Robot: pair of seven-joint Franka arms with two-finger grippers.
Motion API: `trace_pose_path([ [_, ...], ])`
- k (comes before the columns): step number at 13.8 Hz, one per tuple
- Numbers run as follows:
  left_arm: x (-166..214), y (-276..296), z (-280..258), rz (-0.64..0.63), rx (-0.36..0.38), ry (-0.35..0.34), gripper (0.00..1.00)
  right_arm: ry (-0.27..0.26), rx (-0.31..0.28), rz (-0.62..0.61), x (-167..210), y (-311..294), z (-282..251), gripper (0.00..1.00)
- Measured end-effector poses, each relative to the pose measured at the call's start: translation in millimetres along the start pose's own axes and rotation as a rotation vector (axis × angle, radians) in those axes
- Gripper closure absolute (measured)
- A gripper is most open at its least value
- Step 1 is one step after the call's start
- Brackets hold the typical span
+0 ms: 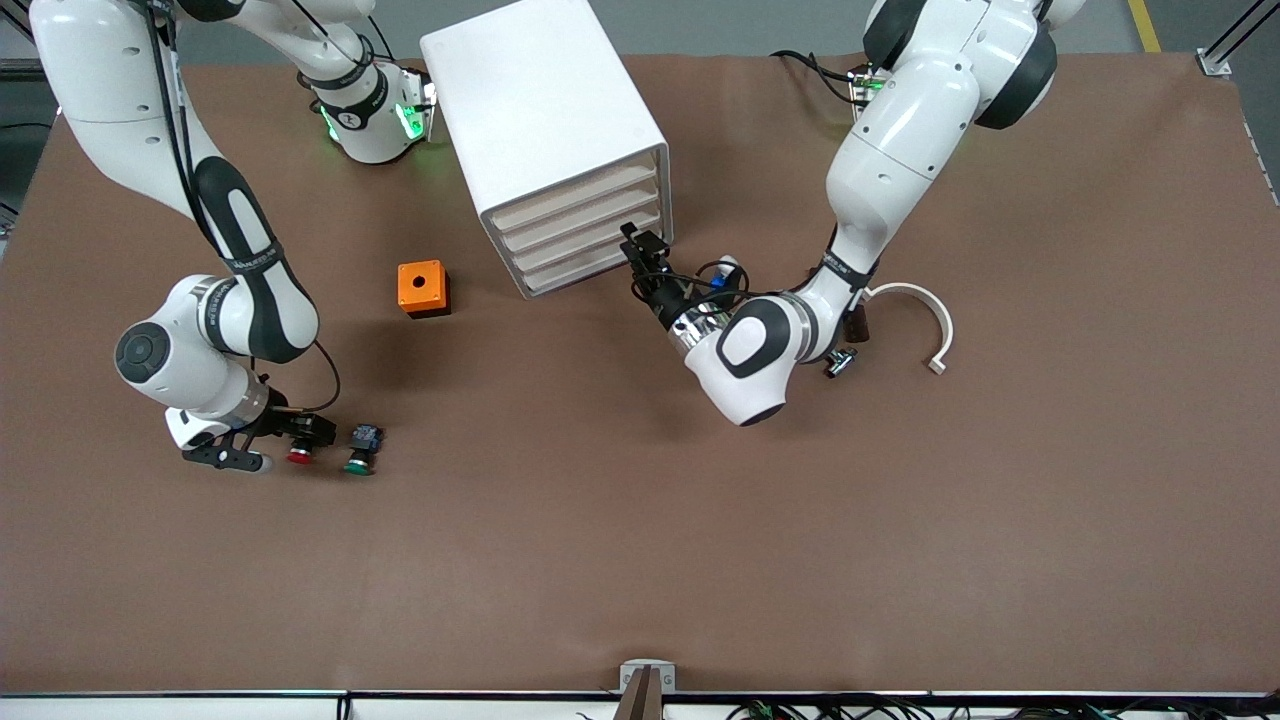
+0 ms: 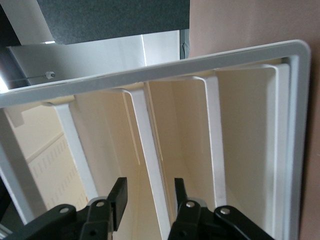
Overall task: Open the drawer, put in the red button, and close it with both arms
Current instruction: 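Grasp the drawer front with the left gripper while the right gripper grasps the button, then pull the white drawer open with the left gripper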
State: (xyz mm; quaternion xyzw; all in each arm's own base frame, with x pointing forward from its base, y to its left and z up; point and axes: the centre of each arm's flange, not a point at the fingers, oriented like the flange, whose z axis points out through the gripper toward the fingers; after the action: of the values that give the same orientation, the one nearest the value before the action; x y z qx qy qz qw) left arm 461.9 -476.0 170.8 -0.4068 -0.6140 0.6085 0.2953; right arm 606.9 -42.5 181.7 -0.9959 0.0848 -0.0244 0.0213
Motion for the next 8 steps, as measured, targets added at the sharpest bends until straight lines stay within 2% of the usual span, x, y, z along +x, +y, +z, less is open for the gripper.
trace_pose_path([
  [5, -3.7, 2.0, 35.2, -0.041, 0.012, 0.052, 0.58, -0.025, -0.001, 0.001, -3.1, 0.9, 3.9, 0.0],
  [7, -5.4, 1.9, 48.6, -0.042, 0.016, 0.072, 0.62, -0.034, -0.002, 0.002, -4.7, 1.2, 8.2, 0.0],
  [8, -6.3, 1.7, 54.5, -0.042, 0.017, 0.08, 0.7, -0.037, -0.002, 0.002, -5.2, 1.4, 10.1, 0.0],
])
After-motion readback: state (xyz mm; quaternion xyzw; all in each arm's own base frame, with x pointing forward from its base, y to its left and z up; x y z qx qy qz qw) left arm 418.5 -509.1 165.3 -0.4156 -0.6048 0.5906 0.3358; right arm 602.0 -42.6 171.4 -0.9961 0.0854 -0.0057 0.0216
